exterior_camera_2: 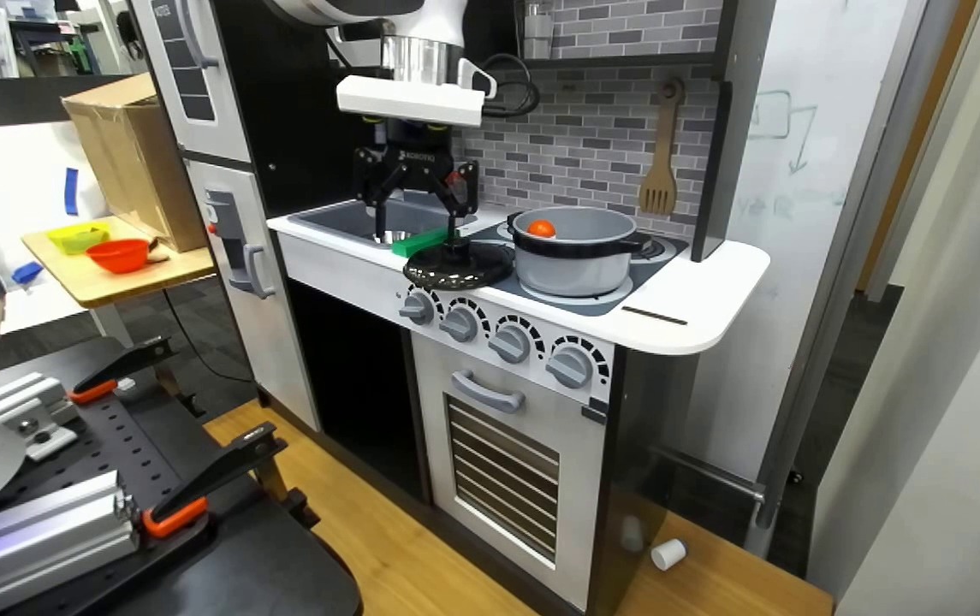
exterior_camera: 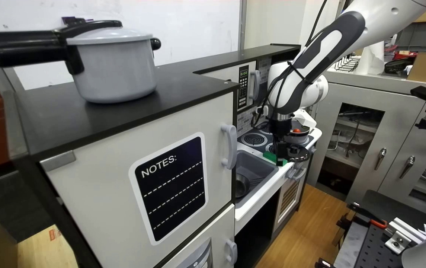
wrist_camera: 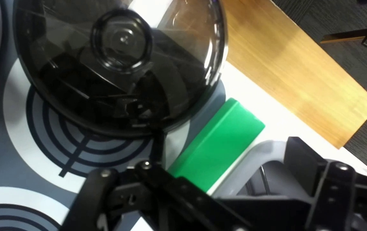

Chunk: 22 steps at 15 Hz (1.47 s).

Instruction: Pick up and put down the green block then put the salt cellar inside the pot and the green block in the sink

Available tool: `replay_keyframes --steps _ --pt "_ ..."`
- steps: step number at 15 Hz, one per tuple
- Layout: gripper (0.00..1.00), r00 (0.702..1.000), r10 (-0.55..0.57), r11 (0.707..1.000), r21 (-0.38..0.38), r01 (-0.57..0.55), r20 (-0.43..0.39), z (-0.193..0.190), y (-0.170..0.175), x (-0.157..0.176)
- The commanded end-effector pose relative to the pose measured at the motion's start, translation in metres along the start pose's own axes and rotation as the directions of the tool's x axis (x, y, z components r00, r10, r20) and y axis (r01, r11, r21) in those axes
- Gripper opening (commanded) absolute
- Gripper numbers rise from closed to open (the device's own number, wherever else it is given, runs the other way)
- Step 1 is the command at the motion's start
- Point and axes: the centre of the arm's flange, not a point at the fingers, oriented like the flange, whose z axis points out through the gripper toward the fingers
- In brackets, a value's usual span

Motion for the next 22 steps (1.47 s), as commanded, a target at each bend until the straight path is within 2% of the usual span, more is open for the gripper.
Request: replay_keyframes --steps 1,9,10,17,19,21,22 --pt "0.64 1.0 -0.007 1.0 -0.002 0.007 0.003 0.0 0.008 0.004" --pt "0.08 1.0 -0.003 1.0 -0.008 0.003 0.001 -0.004 0.011 0.002" --pt "0.12 1.0 -0.003 1.0 -0.01 0.003 0.0 -0.005 0.011 0.001" --pt "0.17 1.0 -0.007 1.0 -0.015 0.007 -0.005 -0.01 0.006 -0.001" --pt "0.2 0.999 -0.043 0.999 -0.003 0.043 -0.004 -0.014 -0.003 0.0" --pt "0.08 0.995 -0.096 0.995 0.006 0.096 -0.013 -0.021 -0.015 0.003" --pt "0.08 0.992 -0.122 0.993 0.006 0.122 -0.016 -0.023 -0.021 0.005"
